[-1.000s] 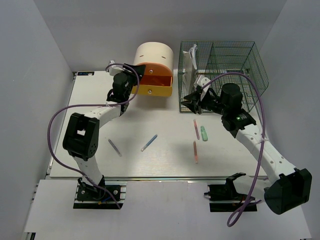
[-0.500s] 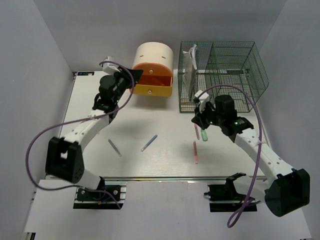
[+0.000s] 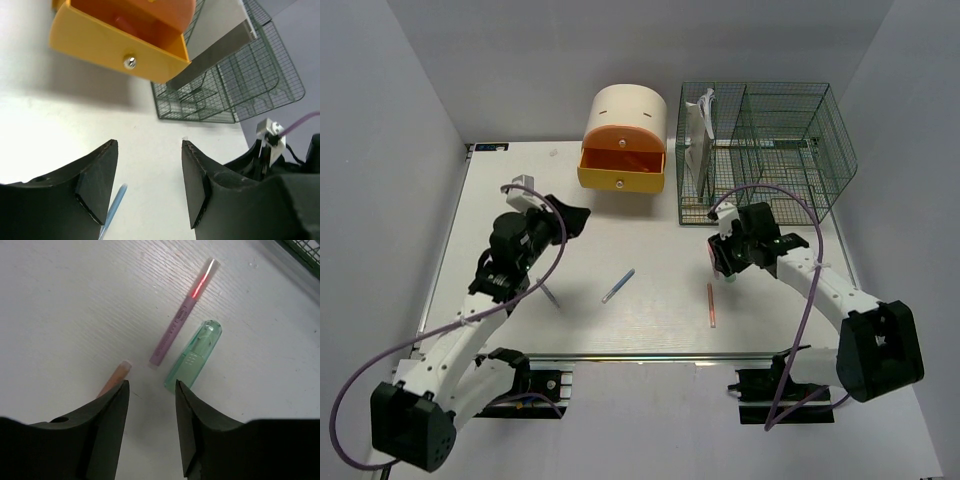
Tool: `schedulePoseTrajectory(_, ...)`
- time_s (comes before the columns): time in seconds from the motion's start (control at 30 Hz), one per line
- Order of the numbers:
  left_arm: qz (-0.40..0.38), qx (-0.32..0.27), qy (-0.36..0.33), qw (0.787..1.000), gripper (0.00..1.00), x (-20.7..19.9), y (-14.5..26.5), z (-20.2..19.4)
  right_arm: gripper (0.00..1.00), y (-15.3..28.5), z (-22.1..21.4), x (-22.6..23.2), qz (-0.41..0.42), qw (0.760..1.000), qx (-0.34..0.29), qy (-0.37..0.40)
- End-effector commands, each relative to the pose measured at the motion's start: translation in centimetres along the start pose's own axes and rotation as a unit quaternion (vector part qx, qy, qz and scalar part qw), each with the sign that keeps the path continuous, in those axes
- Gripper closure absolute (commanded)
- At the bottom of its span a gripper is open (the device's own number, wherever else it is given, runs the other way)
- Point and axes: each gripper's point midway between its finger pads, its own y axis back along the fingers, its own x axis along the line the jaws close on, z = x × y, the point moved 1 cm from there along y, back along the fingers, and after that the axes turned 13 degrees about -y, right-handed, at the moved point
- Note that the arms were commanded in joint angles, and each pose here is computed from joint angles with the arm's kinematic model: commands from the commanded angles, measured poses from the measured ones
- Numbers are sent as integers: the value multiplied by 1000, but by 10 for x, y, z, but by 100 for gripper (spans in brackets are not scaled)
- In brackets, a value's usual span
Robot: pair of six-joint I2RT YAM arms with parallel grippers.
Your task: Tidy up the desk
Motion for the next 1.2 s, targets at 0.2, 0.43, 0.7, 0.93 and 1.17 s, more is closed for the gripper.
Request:
schedulePoseTrajectory(0.2, 47, 13, 3, 999, 36, 19, 39, -21, 50, -22, -21, -35, -69, 995, 48, -50)
schedulePoseTrajectory(0.43, 68, 9, 1, 998, 35, 27, 43, -21, 53, -39, -28, -55, -109, 990, 70, -59)
schedulePoseTrajectory(0.7, 74, 10, -4, 997, 35, 29, 42, -19, 54, -49, -19, -60, -106, 989, 72, -74)
schedulePoseTrajectory(0.93, 73, 13, -2, 997, 35, 28, 40, -20, 51, -60, -25, -65, -111, 988, 86, -69)
schedulePoseTrajectory(1.17, 71, 18, -1, 997, 35, 28, 36, -22, 56, -70, -20, -67, -101, 990, 86, -45)
